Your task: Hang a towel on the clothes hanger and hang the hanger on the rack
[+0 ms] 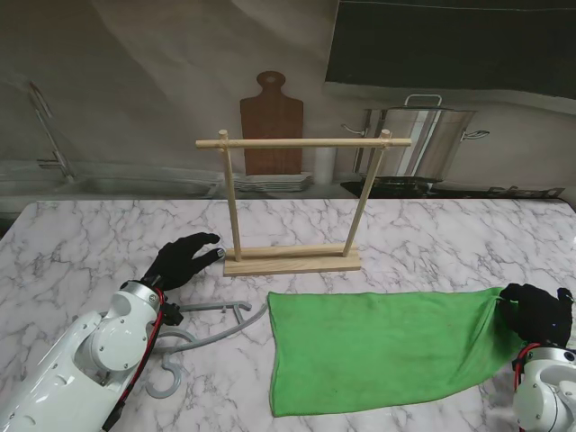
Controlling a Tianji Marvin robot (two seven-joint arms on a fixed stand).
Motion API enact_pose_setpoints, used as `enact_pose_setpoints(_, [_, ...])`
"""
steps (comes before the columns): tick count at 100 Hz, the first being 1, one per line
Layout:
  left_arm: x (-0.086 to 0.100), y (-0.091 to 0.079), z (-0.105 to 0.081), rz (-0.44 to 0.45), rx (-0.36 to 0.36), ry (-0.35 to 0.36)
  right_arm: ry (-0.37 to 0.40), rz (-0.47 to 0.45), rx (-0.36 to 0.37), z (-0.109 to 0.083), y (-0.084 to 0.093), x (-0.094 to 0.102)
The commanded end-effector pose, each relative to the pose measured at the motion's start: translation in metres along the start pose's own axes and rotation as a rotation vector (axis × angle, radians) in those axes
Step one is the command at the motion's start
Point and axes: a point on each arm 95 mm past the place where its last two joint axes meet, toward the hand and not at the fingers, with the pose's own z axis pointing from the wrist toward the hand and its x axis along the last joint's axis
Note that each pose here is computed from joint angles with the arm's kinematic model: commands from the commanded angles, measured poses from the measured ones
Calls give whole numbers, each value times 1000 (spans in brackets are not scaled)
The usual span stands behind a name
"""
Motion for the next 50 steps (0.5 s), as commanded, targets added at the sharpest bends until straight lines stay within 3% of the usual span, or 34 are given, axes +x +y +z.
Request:
enact_pose_setpoints(1, [1,3,-1,-5,-13,3,28,5,1,-2,2,10])
enact_pose_setpoints(50, [1,2,-1,-7,-8,1,199,7,16,-10,27,80])
